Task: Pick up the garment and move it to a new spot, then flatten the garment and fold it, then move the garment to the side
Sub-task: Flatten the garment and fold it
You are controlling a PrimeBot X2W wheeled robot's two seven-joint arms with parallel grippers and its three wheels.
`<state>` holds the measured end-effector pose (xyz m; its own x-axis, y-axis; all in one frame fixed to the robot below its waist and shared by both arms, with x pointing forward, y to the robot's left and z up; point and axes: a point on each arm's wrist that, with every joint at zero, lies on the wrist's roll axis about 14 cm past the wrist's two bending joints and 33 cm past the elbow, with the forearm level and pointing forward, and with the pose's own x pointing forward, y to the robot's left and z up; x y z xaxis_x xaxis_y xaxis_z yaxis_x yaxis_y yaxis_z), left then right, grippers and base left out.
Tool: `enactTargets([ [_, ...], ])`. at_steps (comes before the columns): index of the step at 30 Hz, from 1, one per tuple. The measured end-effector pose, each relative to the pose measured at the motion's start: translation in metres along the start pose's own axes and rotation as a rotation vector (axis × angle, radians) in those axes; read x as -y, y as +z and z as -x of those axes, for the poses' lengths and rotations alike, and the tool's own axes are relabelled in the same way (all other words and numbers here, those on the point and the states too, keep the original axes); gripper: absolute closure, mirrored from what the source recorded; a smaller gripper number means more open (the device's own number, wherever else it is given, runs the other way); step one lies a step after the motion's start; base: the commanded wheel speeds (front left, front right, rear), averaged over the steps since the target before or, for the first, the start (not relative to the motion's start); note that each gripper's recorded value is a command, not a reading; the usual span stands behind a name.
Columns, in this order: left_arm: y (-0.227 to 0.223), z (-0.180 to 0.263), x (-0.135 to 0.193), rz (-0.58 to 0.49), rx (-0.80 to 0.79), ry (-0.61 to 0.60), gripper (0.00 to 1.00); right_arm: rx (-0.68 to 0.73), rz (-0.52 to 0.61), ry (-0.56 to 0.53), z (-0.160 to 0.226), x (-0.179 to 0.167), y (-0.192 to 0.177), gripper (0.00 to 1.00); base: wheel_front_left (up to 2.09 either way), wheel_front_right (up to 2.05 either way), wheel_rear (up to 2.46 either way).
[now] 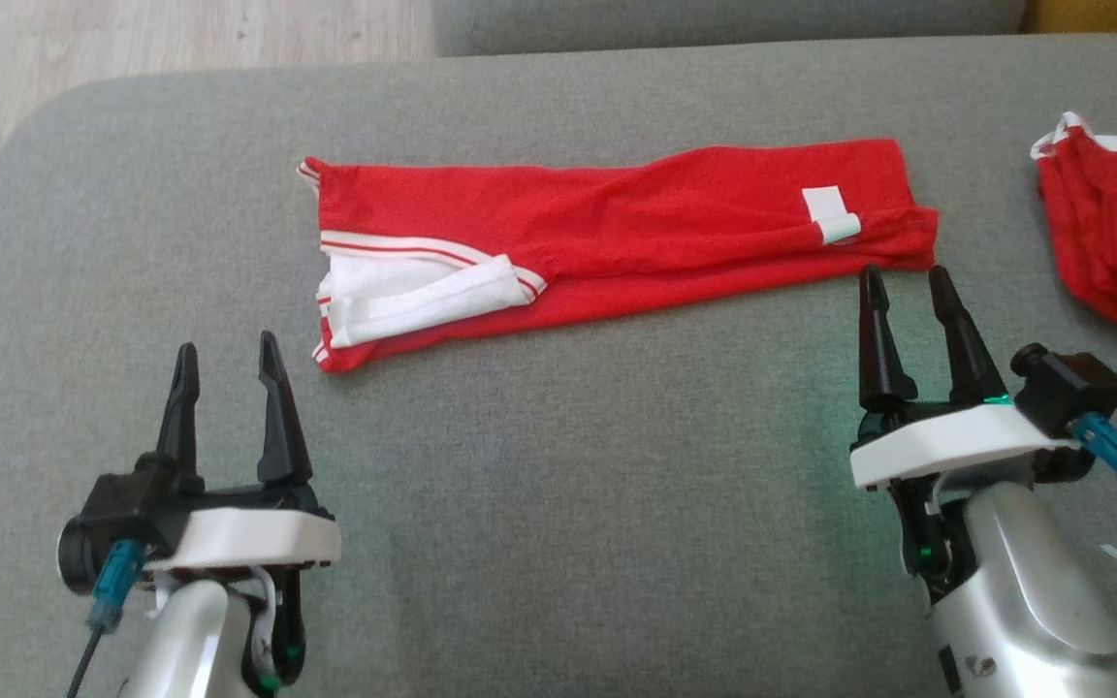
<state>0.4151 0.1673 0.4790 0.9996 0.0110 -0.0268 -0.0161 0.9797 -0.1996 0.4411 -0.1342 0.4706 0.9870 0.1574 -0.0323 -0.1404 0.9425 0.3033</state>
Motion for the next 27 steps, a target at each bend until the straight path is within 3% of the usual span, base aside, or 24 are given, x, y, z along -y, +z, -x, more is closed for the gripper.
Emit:
enactTargets([
  [5, -0.007, -0.004, -0.001, -0.013, -0.012, -0.009, 0.0, 0.0, -0.015, -0.012, -0.01, 0.004, -0.003, 0.0, 0.0, 0.0, 0.0],
  [16, -0.026, -0.023, -0.006, -0.015, -0.049, -0.013, 0.0, -0.121, 0.037, -0.195, -0.069, 0.066, -0.026, 0.0, 0.0, 0.0, 0.0],
  [21, -0.035, -0.025, -0.018, -0.027, -0.072, 0.008, 0.0, -0.232, 0.031, -0.281, -0.076, 0.089, -0.058, 0.0, 0.0, 0.0, 0.0],
  [25, -0.036, -0.026, -0.022, -0.038, -0.077, 0.01, 0.0, -0.318, 0.05, -0.283, -0.076, 0.089, -0.081, 0.0, 0.0, 0.0, 0.0],
  [26, -0.037, -0.026, -0.023, -0.042, -0.078, 0.012, 0.0, -0.324, 0.045, -0.282, -0.078, 0.088, -0.082, 0.05, 0.0, 0.0, 0.0],
  [27, -0.036, -0.026, -0.024, -0.044, -0.078, 0.013, 0.0, -0.323, 0.052, -0.275, -0.081, 0.087, -0.08, 0.85, 0.0, 0.0, 0.0],
])
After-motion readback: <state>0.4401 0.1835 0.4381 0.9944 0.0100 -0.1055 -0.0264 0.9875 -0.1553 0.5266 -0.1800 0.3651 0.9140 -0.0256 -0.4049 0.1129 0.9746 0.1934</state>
